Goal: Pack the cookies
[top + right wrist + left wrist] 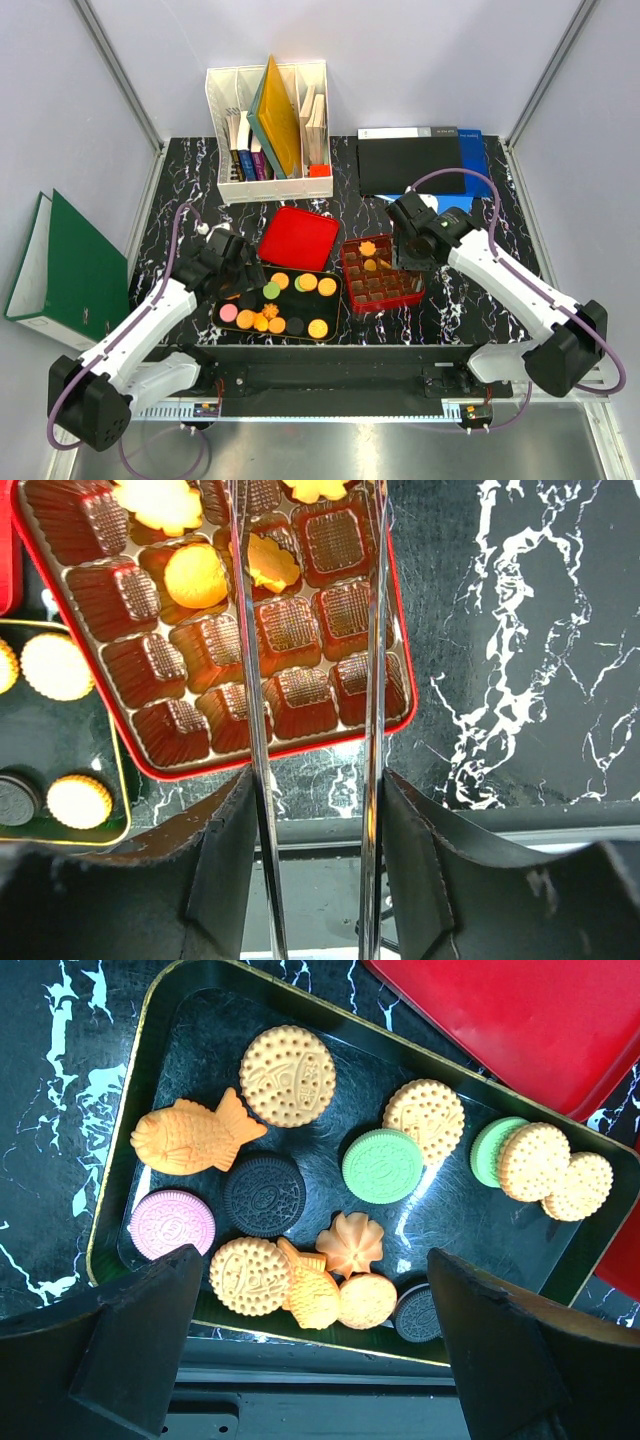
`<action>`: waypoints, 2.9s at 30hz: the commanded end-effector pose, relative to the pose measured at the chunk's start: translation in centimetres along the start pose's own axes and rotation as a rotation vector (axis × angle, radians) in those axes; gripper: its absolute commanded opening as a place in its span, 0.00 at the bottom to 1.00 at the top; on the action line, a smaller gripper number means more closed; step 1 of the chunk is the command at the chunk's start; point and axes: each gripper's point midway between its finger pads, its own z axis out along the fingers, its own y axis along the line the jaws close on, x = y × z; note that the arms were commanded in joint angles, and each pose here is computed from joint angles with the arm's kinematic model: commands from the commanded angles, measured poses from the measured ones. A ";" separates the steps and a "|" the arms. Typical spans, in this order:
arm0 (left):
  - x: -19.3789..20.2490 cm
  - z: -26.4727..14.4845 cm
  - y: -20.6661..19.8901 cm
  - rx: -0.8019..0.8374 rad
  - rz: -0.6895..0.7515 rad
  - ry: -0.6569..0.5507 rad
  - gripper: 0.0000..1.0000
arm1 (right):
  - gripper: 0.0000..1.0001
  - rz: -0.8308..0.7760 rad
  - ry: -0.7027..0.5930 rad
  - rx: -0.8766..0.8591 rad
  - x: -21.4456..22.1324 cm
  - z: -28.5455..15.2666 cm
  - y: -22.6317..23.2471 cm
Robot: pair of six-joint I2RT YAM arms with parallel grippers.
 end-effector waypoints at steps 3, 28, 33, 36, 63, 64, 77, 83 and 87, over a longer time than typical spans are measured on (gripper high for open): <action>-1.3 -0.4 -1.2 0.041 0.004 -0.029 0.98 | 0.56 0.054 -0.127 -0.050 -3.3 -3.9 0.1; -0.7 0.0 -1.0 0.038 -0.001 -0.014 0.98 | 0.09 -0.033 0.154 -0.060 3.4 2.2 1.2; -0.7 -0.1 -1.0 0.041 -0.003 -0.013 0.97 | 0.07 0.051 -0.037 -0.061 -0.1 -0.8 0.3; -0.6 0.0 -1.0 0.041 -0.006 -0.011 0.98 | 0.06 0.078 -0.141 -0.092 -2.5 -4.0 0.1; 0.1 -0.1 -0.7 0.042 -0.031 0.001 0.97 | 0.04 -0.083 0.209 -0.292 3.1 2.8 7.6; 0.1 0.0 -0.8 0.041 -0.032 0.004 0.97 | 0.04 -0.085 0.230 -0.275 3.8 3.3 7.2; -0.4 0.0 -1.1 0.035 -0.036 0.001 0.97 | 0.08 -0.044 -0.179 -0.472 -4.0 -7.5 8.0; -1.5 -0.6 -1.0 0.020 -0.032 -0.038 0.97 | 0.12 -0.325 -0.025 -0.633 0.6 -10.1 12.3; -2.7 -1.3 -0.9 -0.001 -0.041 -0.066 0.98 | 0.16 -0.530 0.117 -0.578 5.8 -9.2 14.0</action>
